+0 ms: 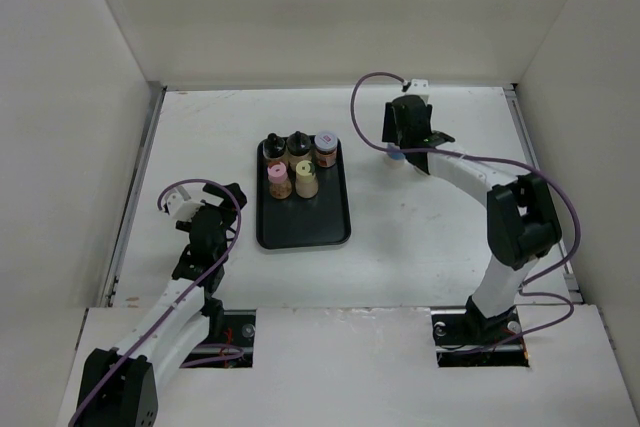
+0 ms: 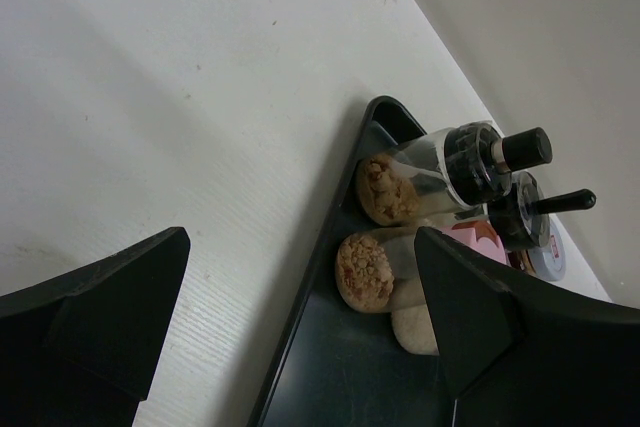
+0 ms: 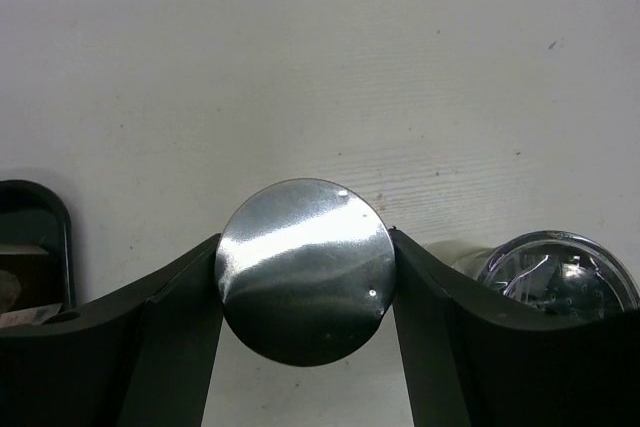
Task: Organize the condiment bottles
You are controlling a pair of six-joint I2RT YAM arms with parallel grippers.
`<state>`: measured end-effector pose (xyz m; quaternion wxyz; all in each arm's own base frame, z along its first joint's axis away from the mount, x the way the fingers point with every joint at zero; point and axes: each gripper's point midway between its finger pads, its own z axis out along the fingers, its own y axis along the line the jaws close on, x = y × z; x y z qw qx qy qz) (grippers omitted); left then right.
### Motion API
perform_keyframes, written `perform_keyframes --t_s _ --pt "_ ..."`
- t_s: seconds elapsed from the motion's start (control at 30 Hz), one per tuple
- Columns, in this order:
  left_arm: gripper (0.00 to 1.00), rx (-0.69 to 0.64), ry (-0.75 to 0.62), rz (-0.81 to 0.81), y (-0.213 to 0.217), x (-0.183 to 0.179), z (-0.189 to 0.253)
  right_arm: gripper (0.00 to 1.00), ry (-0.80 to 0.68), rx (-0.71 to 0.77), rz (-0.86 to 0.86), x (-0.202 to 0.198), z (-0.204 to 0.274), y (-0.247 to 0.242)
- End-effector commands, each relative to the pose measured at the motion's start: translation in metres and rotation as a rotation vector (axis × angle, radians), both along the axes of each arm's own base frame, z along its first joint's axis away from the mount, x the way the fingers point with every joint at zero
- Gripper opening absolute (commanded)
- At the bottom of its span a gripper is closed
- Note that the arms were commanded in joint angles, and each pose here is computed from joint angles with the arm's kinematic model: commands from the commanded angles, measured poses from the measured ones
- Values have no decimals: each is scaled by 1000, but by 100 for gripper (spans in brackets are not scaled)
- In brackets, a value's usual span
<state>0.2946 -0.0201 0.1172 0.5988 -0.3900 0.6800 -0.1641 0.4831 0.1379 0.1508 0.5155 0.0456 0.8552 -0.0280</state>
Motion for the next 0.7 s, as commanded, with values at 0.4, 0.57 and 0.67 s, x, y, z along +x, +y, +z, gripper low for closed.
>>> perform_keyframes --t_s 0.4,0.57,0.67 --pt "100 -20 -62 1 -1 4 14 44 -262 133 188 -60 114 94" --pt "100 -19 -68 -2 -1 3 17 43 -249 144 297 -72 109 151" --pt "100 -20 -73 1 0 2 17 43 -247 142 342 -73 103 179"
